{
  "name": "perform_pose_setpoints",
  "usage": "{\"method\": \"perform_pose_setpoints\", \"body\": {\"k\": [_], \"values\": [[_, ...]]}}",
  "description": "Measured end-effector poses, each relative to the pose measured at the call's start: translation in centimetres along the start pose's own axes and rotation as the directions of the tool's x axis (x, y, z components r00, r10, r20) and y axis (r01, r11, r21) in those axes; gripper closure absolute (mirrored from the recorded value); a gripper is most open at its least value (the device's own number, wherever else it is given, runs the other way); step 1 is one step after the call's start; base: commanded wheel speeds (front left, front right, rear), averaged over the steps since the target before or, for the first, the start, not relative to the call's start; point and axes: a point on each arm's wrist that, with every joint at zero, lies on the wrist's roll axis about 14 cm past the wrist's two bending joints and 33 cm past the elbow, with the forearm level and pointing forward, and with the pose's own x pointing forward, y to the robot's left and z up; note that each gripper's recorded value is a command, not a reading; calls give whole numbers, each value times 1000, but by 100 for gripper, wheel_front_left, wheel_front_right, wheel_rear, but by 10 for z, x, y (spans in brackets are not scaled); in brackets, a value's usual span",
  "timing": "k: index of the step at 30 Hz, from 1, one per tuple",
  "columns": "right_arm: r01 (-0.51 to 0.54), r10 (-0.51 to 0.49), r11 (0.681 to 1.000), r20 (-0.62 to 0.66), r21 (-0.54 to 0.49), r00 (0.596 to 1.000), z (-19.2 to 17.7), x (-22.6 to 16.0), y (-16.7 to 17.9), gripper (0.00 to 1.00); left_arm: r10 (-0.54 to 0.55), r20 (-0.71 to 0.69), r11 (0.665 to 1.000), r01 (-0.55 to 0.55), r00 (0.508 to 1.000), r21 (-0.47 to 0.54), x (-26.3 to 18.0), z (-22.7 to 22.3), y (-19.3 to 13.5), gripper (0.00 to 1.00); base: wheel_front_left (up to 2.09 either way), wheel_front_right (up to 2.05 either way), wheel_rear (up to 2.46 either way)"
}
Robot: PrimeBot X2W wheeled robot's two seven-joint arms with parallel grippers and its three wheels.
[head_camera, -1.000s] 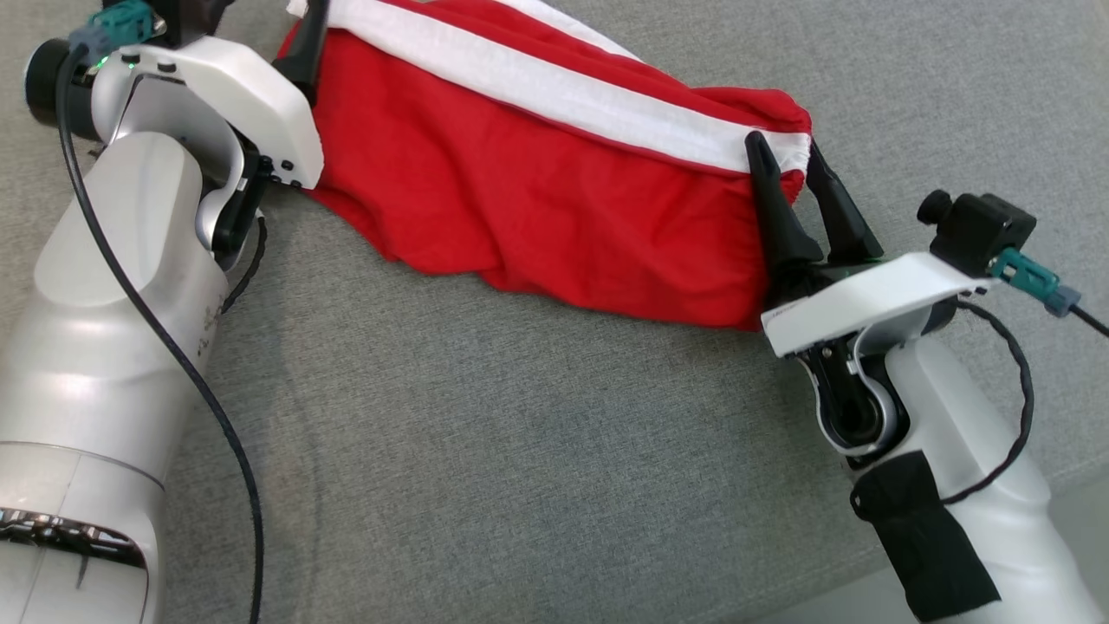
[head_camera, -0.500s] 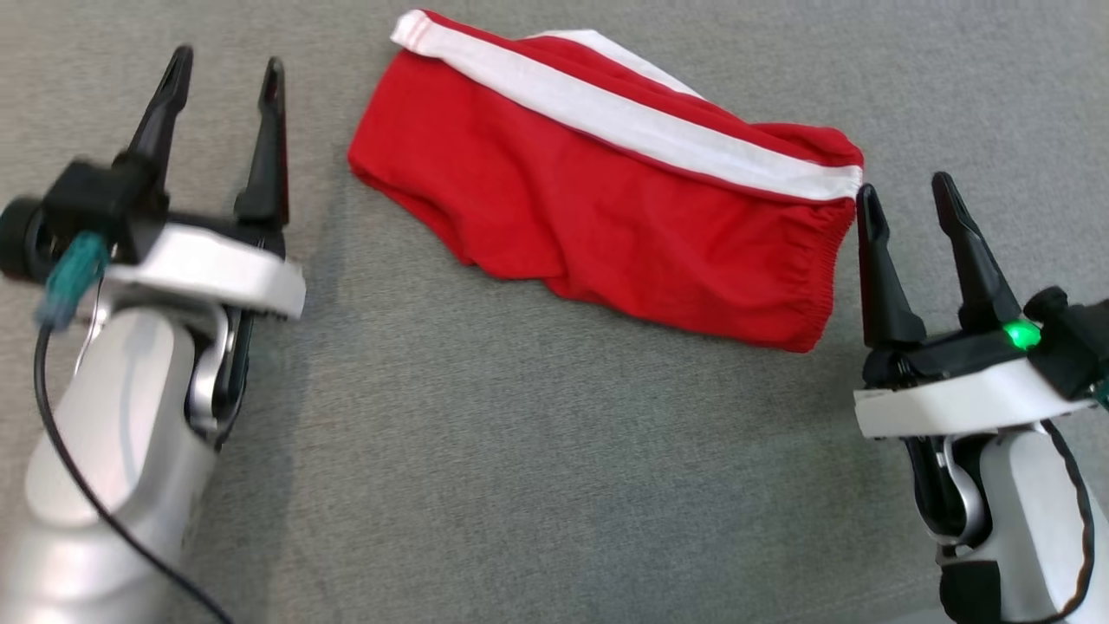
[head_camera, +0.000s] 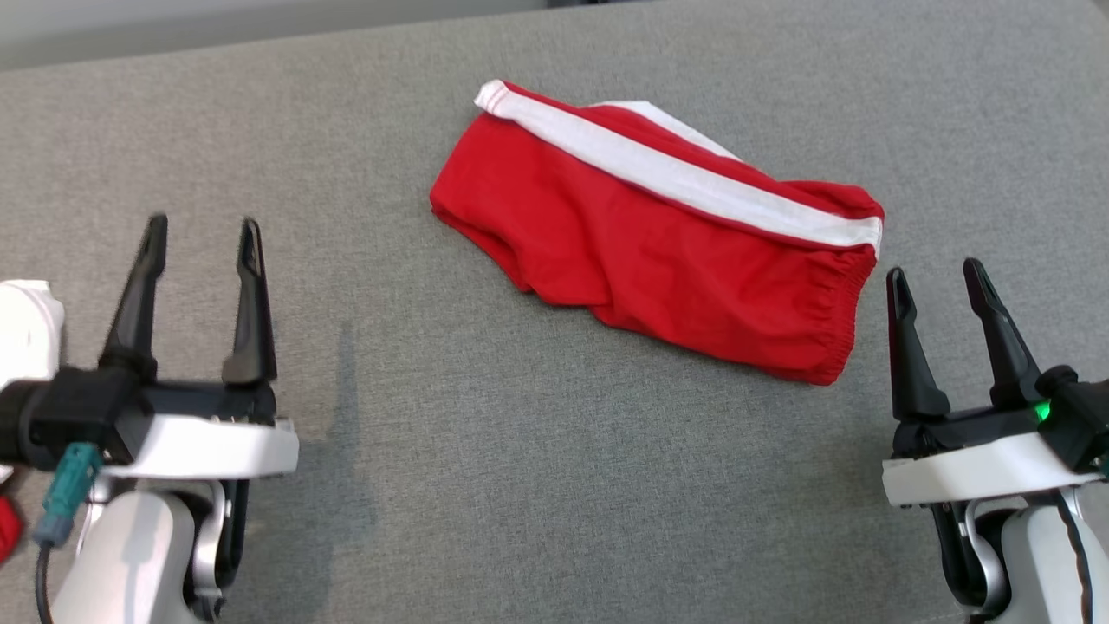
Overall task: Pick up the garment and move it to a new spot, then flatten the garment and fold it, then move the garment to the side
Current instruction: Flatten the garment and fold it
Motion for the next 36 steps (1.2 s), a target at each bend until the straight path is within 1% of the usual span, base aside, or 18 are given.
{"method": "perform_pose_setpoints", "body": {"k": [4,9,16,19,23,27,29,31,36], "values": [[9,-9,1000,-1,1,1000,3,-10,-1,0,13,-22,1000,-13,1000,11,-20,0,2,0,0,0,0],[17,-17,1000,-4,-4,1000,4,-18,-3,0,12,-49,1000,-11,999,20,-31,-1,2,0,0,0,0],[24,-24,1000,-4,-1,1000,4,-19,-4,0,0,-63,1000,2,998,21,-31,-3,-1,0,0,0,0],[26,-26,1000,-9,0,1000,1,-18,-5,0,-22,-78,1000,24,997,19,-26,-7,-6,0,0,0,0],[33,-33,999,-15,7,999,-2,-16,-7,0,-80,-68,997,81,994,10,-11,-6,-19,0,0,0,0],[31,-31,999,-22,9,999,-6,-10,-7,0,-168,-99,986,169,981,-1,11,-14,-40,0,0,0,0],[33,-33,999,-28,12,999,-9,-9,-8,0,-221,-128,975,222,967,-12,23,-21,-52,0,0,0,0],[37,-36,999,-33,12,999,-11,-7,-9,0,-276,-162,961,273,947,-44,34,-31,-68,0,0,0,0],[60,-60,998,-49,11,997,-17,-6,-18,0,-379,-290,925,358,879,-124,52,-72,-97,0,0,0,0]]}}
